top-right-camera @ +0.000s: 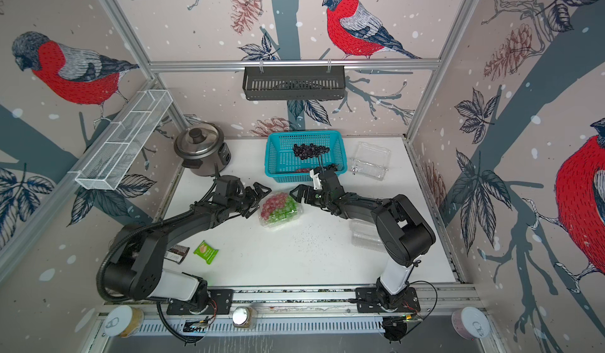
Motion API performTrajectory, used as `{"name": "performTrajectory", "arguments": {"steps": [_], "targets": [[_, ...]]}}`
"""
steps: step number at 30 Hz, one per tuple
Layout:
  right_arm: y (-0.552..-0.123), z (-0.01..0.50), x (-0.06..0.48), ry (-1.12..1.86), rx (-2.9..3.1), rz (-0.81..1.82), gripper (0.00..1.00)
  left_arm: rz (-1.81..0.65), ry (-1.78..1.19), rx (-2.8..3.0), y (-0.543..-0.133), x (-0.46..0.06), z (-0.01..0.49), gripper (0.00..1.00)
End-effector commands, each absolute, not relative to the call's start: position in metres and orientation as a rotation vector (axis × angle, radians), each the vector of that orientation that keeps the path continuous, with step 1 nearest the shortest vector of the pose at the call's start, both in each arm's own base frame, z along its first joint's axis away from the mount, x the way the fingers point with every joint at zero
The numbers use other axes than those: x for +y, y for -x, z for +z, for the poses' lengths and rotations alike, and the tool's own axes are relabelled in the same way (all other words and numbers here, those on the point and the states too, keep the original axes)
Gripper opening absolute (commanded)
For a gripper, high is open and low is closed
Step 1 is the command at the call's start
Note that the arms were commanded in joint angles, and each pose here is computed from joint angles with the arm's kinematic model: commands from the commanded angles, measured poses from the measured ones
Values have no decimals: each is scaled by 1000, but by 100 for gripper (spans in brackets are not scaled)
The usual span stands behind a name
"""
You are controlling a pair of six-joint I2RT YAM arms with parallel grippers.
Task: Pack grapes into containers
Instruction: Adjust the packing box at the center of the board.
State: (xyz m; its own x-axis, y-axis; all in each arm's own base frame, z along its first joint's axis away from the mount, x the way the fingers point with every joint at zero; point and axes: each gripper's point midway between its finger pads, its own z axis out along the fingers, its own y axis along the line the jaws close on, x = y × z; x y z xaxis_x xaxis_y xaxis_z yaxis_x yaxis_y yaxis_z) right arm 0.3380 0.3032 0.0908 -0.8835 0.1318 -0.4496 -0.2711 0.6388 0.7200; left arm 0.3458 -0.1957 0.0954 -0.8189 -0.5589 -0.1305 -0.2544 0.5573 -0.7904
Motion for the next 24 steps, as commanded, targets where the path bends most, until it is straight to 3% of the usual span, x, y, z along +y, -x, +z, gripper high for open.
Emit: {"name": "performTrajectory", "arguments": {"steps": [1, 5, 11, 24], "targets": [[-336, 96, 300, 112, 2374, 1193, 100, -1211, 528, 2398, -361, -221, 108, 98], [-335, 93, 292, 85, 2383, 1185, 100, -1181, 461, 2432, -374, -232, 106, 98], [-331, 95, 285, 51, 2381, 1188, 100, -1047, 457, 2444, -363, -200, 104, 98], [-306, 97, 309, -24, 2370, 1327, 100, -1358, 510, 2220, -294, -175, 117, 96]]}}
